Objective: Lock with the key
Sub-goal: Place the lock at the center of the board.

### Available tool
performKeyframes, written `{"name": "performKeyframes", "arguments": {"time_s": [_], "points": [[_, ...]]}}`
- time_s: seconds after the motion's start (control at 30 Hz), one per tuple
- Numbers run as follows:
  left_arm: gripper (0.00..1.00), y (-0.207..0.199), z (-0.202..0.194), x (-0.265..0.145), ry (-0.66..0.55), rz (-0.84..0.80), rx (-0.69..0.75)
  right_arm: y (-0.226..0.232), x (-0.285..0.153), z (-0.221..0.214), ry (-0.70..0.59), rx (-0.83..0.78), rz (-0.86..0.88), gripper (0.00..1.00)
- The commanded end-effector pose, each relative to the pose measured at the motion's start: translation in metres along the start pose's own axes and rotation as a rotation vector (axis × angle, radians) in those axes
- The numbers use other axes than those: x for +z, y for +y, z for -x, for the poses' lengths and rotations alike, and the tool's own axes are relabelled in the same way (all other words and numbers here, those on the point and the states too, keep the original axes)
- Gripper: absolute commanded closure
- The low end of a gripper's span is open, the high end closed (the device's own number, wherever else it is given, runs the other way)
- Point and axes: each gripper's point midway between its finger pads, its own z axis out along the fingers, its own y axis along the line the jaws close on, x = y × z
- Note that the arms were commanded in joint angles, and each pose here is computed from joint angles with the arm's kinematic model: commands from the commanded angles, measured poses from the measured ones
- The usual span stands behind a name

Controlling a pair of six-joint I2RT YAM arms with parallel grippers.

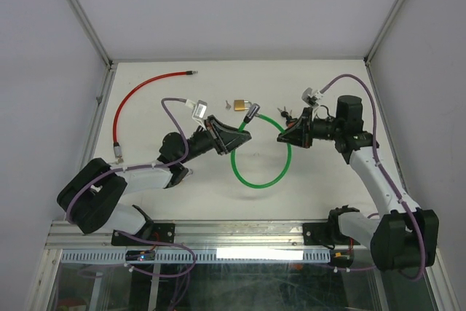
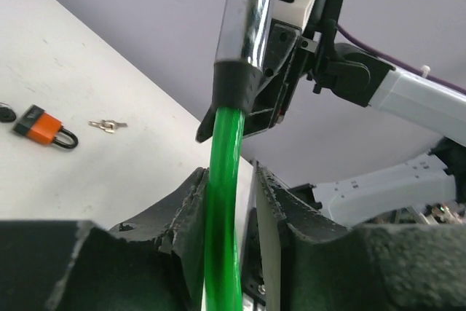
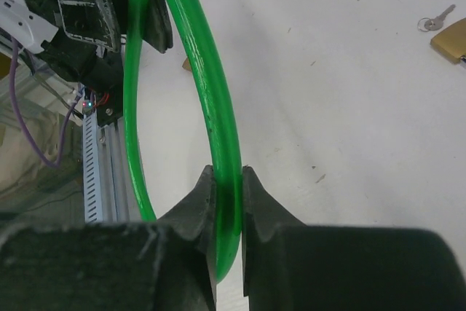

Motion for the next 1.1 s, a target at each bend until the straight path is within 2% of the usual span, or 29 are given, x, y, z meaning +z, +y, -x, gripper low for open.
{"name": "performKeyframes", "arguments": {"time_s": [0.0, 0.13, 0.23, 0.4, 0.63, 0.93, 1.07], "points": [[0.64, -0.013, 0.034, -0.008, -0.181, 0.000, 0.077, 0.007, -0.016, 0.034, -0.094, -0.026, 0.027, 1.00], [0.53, -0.003, 0.038, -0.021, -0.220, 0.061, 0.103, 0.000, -0.029, 0.042, -0.123, -0.022, -0.012, 1.00], [0.40, 0.002, 0.037, -0.029, -0.222, 0.096, 0.118, -0.010, -0.041, 0.045, -0.130, -0.013, -0.066, 1.00], [0.21, 0.016, 0.032, -0.043, -0.205, 0.180, 0.173, -0.053, -0.072, 0.043, -0.110, 0.058, -0.264, 1.00], [0.12, 0.030, 0.030, -0.067, -0.203, 0.290, 0.257, -0.133, -0.133, 0.003, 0.046, 0.130, -0.635, 1.00], [0.10, 0.038, 0.019, -0.077, -0.150, 0.335, 0.285, -0.177, -0.198, -0.045, 0.128, 0.326, -0.818, 1.00], [0.10, 0.038, 0.014, -0.078, -0.129, 0.326, 0.282, -0.193, -0.214, -0.068, 0.150, 0.405, -0.876, 0.99]]}}
